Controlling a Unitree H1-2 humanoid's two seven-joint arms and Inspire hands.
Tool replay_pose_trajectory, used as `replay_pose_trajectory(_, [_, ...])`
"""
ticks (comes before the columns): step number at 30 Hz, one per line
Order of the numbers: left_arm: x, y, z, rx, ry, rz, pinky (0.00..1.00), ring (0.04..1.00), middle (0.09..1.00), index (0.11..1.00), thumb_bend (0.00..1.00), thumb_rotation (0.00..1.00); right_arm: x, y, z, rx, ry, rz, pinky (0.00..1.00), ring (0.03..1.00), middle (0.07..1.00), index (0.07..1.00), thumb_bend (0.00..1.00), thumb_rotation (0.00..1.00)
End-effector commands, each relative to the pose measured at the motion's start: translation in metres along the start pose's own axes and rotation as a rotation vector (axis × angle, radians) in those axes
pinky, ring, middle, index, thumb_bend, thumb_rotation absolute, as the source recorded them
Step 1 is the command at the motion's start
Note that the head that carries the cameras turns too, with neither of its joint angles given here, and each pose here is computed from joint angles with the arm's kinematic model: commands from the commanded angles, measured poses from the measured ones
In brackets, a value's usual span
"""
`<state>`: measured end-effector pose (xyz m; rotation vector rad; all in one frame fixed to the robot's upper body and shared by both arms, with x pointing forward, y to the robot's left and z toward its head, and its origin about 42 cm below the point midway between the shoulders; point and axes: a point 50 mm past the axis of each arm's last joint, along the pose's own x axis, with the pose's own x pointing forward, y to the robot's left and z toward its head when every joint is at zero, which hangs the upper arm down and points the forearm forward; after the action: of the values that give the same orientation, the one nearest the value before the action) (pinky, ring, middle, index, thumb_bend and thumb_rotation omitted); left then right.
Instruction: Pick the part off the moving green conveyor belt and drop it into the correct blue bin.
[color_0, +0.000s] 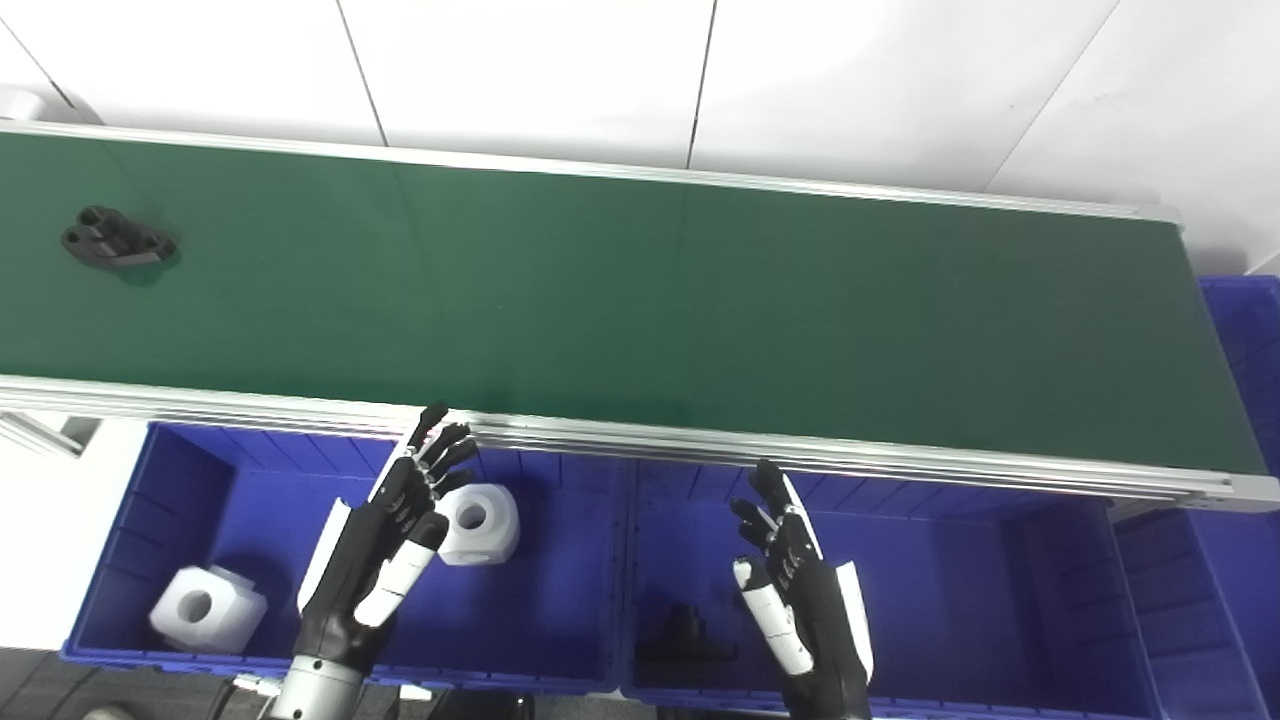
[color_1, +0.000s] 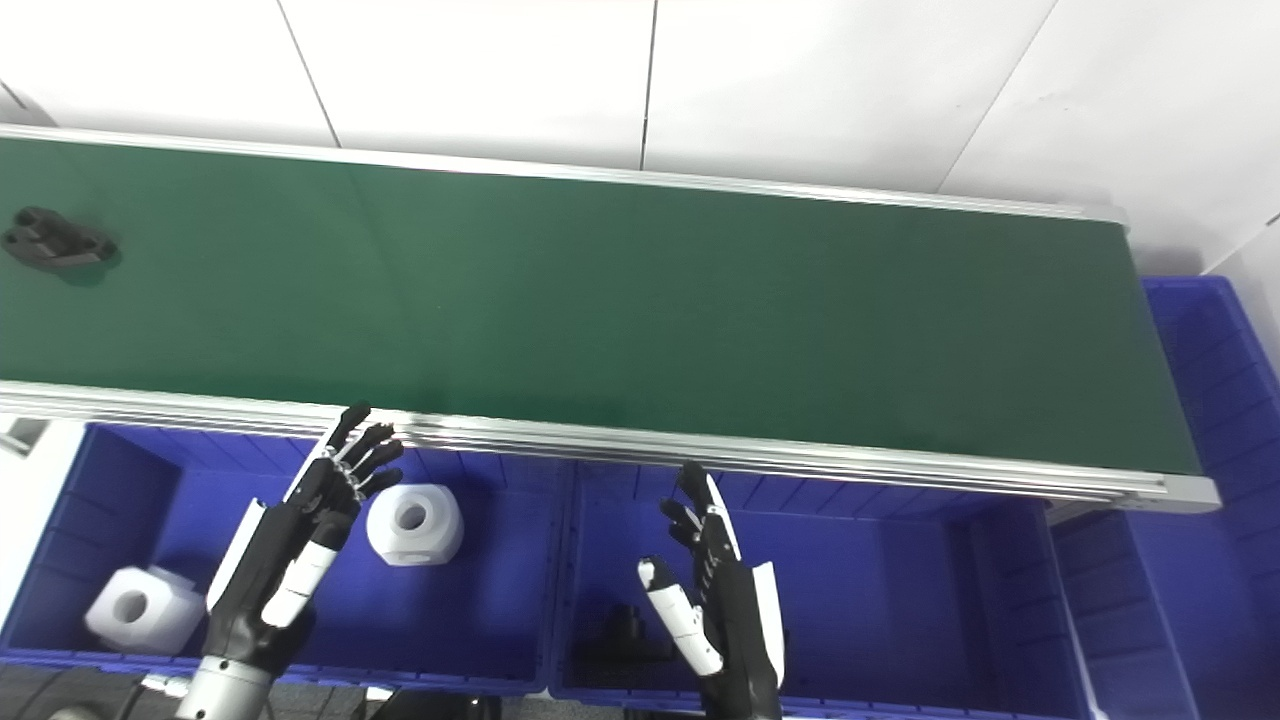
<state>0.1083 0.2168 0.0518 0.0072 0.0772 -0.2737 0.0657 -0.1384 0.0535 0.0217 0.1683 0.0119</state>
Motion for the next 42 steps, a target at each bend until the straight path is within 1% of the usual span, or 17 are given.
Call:
replay_pose_trajectory(1, [0.000,0.000,0.008,0.010,-0.054,0.003,0.84,0.894,0.920,0.962,0.79,0.82,-0.002,0.002,0.007,0.010,-0.061,-0.003,0.89,0.880,0.944,0.955,0.79,0.80])
replay_pose_trajectory(9, [0.000,-0.002,0.007,0.012,-0.053,0.000,0.84,0.894,0.920,0.962,0.78,0.82,-0.003,0.001,0.005,0.010,-0.060,-0.004,0.89,0.882,0.942,0.952,0.79,0.80])
replay_pose_trajectory(15, [0.000,-0.003,0.007,0.015,-0.051,0.001,0.84,0.893,0.918,0.958,0.78,0.82,-0.003,0.000,0.006,0.006,-0.076,-0.024,0.90,0.905,0.937,0.942,0.79,0.79])
replay_pose_trajectory(17, [0.000,-0.003,0.008,0.026,-0.057,-0.002,0.84,0.893,0.919,0.958,0.79,0.83,-0.003,-0.001,0.005,-0.007,-0.087,-0.032,0.90,0.910,0.935,0.939,0.79,0.83])
replay_pose_trajectory(19, [-0.001,-0.003,0.009,0.039,-0.065,-0.001,0.83,0.895,0.921,0.954,0.78,0.84,-0.003,-0.001,0.005,-0.013,-0.102,-0.035,0.90,0.912,0.935,0.937,0.78,0.93])
replay_pose_trajectory(20, [-0.002,-0.003,0.010,0.044,-0.069,0.003,0.83,0.895,0.921,0.953,0.78,0.84,-0.003,-0.001,0.004,-0.016,-0.108,-0.029,0.90,0.912,0.935,0.937,0.78,0.93])
replay_pose_trajectory(21, [-0.003,-0.003,0.010,0.052,-0.072,0.010,0.84,0.901,0.925,0.948,0.79,0.84,-0.003,-0.001,0.004,-0.019,-0.112,-0.024,0.91,0.920,0.941,0.945,0.79,0.97])
replay_pose_trajectory(23, [-0.004,-0.003,0.011,0.076,-0.071,0.017,0.87,0.924,0.940,0.943,0.82,0.87,-0.003,-0.002,0.003,-0.023,-0.119,-0.016,0.93,0.929,0.950,0.956,0.80,0.99])
replay_pose_trajectory(25, [-0.005,-0.001,0.012,0.092,-0.067,0.009,0.93,0.964,0.974,0.963,0.86,0.91,-0.003,-0.002,0.003,-0.021,-0.126,-0.014,0.93,0.934,0.956,0.962,0.80,1.00])
replay_pose_trajectory(26, [-0.006,-0.001,0.012,0.098,-0.066,0.002,0.95,0.976,0.986,0.970,0.87,0.92,-0.003,-0.002,0.003,-0.020,-0.131,-0.014,0.93,0.935,0.957,0.963,0.80,1.00])
replay_pose_trajectory(27, [-0.006,0.000,0.012,0.102,-0.065,-0.004,0.98,0.991,0.995,0.987,0.91,0.94,-0.003,-0.001,0.003,-0.019,-0.134,-0.014,0.94,0.938,0.960,0.965,0.80,1.00])
replay_pose_trajectory(28, [-0.006,0.001,0.012,0.103,-0.064,-0.007,0.98,0.995,0.998,0.993,0.93,0.94,-0.003,-0.001,0.003,-0.019,-0.135,-0.014,0.94,0.941,0.963,0.966,0.80,1.00])
replay_pose_trajectory(33, [-0.007,0.002,0.013,0.107,-0.063,-0.020,0.98,1.000,1.000,1.000,0.98,0.94,-0.003,-0.001,0.002,-0.029,-0.134,-0.016,0.95,0.951,0.970,0.971,0.80,1.00])
replay_pose_trajectory(42, [-0.010,0.002,0.012,0.107,-0.057,-0.018,0.96,0.998,1.000,1.000,0.98,0.94,-0.003,0.000,0.001,-0.030,-0.131,-0.014,0.96,0.949,0.965,0.968,0.80,1.00])
